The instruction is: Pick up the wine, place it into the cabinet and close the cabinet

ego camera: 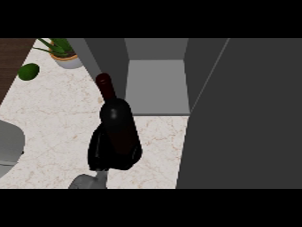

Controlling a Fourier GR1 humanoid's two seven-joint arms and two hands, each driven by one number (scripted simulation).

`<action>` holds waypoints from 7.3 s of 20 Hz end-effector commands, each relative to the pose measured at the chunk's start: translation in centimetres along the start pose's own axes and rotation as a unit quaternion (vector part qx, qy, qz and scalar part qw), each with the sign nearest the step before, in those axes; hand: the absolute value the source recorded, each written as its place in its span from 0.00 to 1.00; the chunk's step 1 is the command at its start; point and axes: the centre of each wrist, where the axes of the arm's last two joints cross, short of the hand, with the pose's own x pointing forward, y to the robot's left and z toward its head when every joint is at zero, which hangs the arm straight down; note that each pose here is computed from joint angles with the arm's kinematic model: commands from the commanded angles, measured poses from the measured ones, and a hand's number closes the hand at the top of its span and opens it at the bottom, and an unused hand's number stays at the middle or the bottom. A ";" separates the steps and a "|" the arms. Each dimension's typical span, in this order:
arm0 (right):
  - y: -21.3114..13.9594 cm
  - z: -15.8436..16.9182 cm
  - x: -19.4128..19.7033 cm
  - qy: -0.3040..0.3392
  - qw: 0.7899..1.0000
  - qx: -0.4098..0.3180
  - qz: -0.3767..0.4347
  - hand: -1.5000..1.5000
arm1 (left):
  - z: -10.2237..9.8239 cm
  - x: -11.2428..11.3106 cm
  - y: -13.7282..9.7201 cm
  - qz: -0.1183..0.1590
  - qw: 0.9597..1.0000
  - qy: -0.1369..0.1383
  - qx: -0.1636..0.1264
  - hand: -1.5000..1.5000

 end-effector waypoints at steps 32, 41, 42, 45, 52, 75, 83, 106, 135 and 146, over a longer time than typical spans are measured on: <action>-0.7 1.5 0.1 -0.004 1.000 0.023 -0.021 0.00 | -10.9 -0.9 -5.5 -0.010 0.998 -0.005 0.059 1.00; -1.4 -0.3 -1.1 -0.015 1.000 0.025 -0.008 0.00 | -13.1 0.2 -6.6 -0.025 0.997 -0.019 0.064 1.00; -1.6 -0.1 -1.8 -0.018 0.999 0.023 -0.020 0.00 | -13.9 0.4 -6.4 -0.028 0.997 -0.031 0.072 1.00; -1.3 -1.1 -2.2 -0.012 1.000 0.018 -0.014 0.00 | -15.8 1.8 -6.6 -0.022 0.997 -0.020 0.069 1.00; -1.9 -0.5 -1.9 -0.017 0.999 0.025 -0.016 0.00 | -16.9 2.7 -7.9 -0.050 0.996 -0.007 0.078 1.00; 0.0 -2.5 -2.0 -0.037 0.997 0.051 -0.036 0.00 | -15.3 0.9 -6.4 -0.057 0.995 0.014 0.084 1.00; 0.5 -3.1 -2.9 -0.029 0.997 0.060 -0.030 0.00 | -14.4 0.4 -8.2 -0.027 0.995 0.013 0.091 1.00; 0.4 -3.0 -3.1 -0.029 0.997 0.064 -0.036 0.00 | -16.2 1.6 -9.5 -0.131 0.984 -0.051 0.109 0.00; 0.7 -1.6 -2.4 -0.013 0.998 0.048 -0.026 0.00 | -11.9 -0.3 -13.9 -0.087 0.993 -0.073 0.014 0.00; -0.6 -0.5 -0.8 -0.003 0.999 0.025 -0.024 0.00 | -8.4 -3.0 -10.5 -0.087 0.993 -0.085 0.001 0.00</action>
